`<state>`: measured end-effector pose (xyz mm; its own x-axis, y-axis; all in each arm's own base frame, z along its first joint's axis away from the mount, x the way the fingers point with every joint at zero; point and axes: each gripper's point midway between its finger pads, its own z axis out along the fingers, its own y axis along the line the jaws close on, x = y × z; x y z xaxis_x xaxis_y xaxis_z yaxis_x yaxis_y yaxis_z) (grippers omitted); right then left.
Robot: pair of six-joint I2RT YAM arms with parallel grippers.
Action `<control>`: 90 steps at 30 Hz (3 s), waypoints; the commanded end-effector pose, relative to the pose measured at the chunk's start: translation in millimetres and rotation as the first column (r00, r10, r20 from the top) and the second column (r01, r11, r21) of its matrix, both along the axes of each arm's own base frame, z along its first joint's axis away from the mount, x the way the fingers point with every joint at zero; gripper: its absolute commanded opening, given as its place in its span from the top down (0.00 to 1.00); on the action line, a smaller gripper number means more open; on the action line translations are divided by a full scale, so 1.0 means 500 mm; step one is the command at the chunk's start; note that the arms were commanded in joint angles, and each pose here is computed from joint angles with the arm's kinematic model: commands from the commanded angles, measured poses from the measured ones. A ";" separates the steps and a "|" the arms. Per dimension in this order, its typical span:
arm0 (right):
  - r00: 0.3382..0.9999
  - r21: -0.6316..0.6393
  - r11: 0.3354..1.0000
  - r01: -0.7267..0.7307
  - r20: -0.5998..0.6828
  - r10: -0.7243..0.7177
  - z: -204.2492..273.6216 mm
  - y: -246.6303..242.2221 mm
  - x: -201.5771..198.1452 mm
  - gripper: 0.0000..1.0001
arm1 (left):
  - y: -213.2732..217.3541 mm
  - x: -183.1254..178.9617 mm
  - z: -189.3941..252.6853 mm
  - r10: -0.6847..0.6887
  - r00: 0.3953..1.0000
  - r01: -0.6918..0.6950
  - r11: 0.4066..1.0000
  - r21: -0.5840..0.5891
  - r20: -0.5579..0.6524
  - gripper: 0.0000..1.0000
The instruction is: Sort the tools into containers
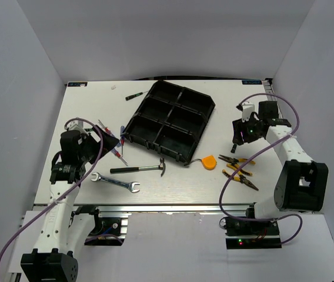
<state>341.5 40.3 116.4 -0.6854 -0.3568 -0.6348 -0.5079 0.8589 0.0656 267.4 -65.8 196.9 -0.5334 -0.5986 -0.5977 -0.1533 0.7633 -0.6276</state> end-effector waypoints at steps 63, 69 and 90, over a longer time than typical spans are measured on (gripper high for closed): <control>0.641 -0.195 0.819 -0.540 0.536 0.550 0.122 0.377 0.515 1.00 | 0.002 0.192 0.009 -0.125 0.991 0.119 0.985 0.125 0.039 0.08; 0.662 -0.191 0.817 -0.543 0.501 0.557 0.049 0.370 0.496 1.00 | -0.004 0.253 0.091 -0.237 0.949 0.184 0.952 0.246 0.207 0.02; 0.593 0.111 0.634 -0.766 0.503 0.628 0.220 0.312 0.253 0.29 | -0.092 0.668 -0.074 -0.705 0.702 0.370 0.479 0.796 0.098 0.19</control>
